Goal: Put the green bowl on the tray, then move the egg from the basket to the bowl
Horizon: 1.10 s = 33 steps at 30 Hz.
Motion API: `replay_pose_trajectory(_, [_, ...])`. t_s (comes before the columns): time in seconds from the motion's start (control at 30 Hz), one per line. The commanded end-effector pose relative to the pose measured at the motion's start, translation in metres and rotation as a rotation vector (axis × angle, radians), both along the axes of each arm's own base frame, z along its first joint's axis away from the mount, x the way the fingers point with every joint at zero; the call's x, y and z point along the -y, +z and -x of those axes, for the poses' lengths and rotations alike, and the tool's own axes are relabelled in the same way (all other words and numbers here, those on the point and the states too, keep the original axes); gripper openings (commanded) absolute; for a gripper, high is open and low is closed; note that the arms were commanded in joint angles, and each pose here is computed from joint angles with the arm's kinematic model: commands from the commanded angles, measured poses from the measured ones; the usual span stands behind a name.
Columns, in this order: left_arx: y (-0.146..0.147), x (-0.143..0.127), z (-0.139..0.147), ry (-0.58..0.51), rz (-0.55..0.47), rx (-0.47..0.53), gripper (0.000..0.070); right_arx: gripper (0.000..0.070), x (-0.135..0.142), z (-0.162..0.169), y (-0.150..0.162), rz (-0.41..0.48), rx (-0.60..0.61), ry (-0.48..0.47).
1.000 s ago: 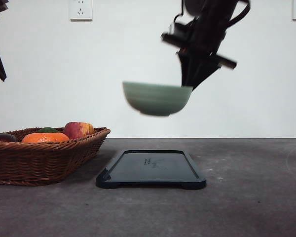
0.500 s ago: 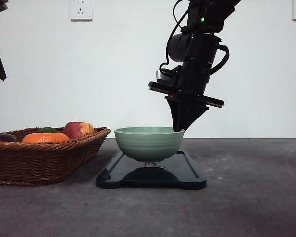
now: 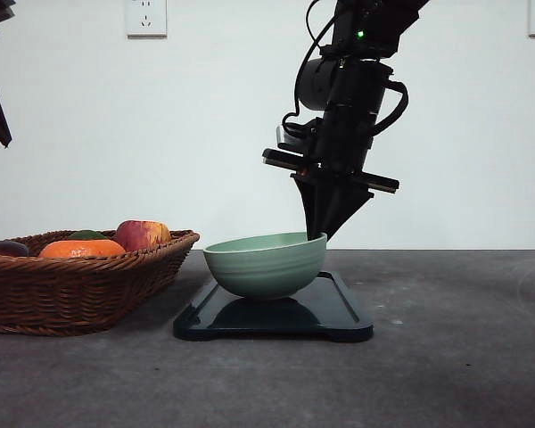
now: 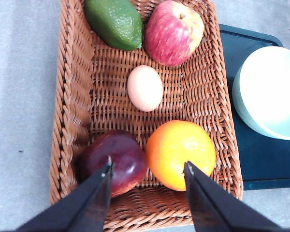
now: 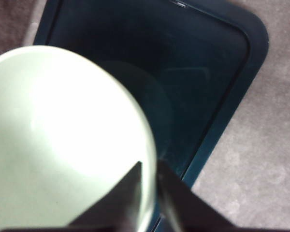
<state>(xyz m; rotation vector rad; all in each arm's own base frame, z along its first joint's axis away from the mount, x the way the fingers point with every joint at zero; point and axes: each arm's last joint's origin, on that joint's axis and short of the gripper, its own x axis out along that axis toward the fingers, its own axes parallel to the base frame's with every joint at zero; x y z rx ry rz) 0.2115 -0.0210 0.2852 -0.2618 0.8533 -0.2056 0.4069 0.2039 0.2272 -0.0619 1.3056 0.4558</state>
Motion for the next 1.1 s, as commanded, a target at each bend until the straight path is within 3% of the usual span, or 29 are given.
replay_pose_trajectory(0.0, [0.006, 0.001, -0.003, -0.004, 0.004, 0.019, 0.0288, 0.018, -0.008, -0.004, -0.008, 0.003, -0.004, 0.002])
replay_pose_trajectory(0.03, [0.006, 0.001, -0.003, -0.004, 0.004, 0.019, 0.0288, 0.0217, -0.008, -0.004, -0.008, 0.004, -0.005, 0.001])
replay_pose_trajectory(0.27, [0.006, 0.001, -0.003, -0.004, 0.004, 0.019, 0.0288, 0.0223, -0.002, 0.002, 0.015, 0.023, -0.002, -0.004])
replay_pose_trajectory(0.43, [0.006, 0.001, -0.003, -0.008, 0.0, 0.02, 0.0289, 0.0221, 0.005, 0.018, 0.054, 0.068, 0.08, -0.011])
replay_pose_trajectory(0.63, [0.006, 0.0, -0.003, -0.008, -0.001, 0.022, 0.0289, 0.0213, 0.011, 0.037, 0.08, 0.029, 0.213, -0.019])
replay_pose_trajectory(1.07, [0.006, 0.0, -0.003, -0.009, -0.001, 0.024, 0.0289, 0.0209, 0.056, 0.122, 0.053, -0.066, 0.439, 0.022])
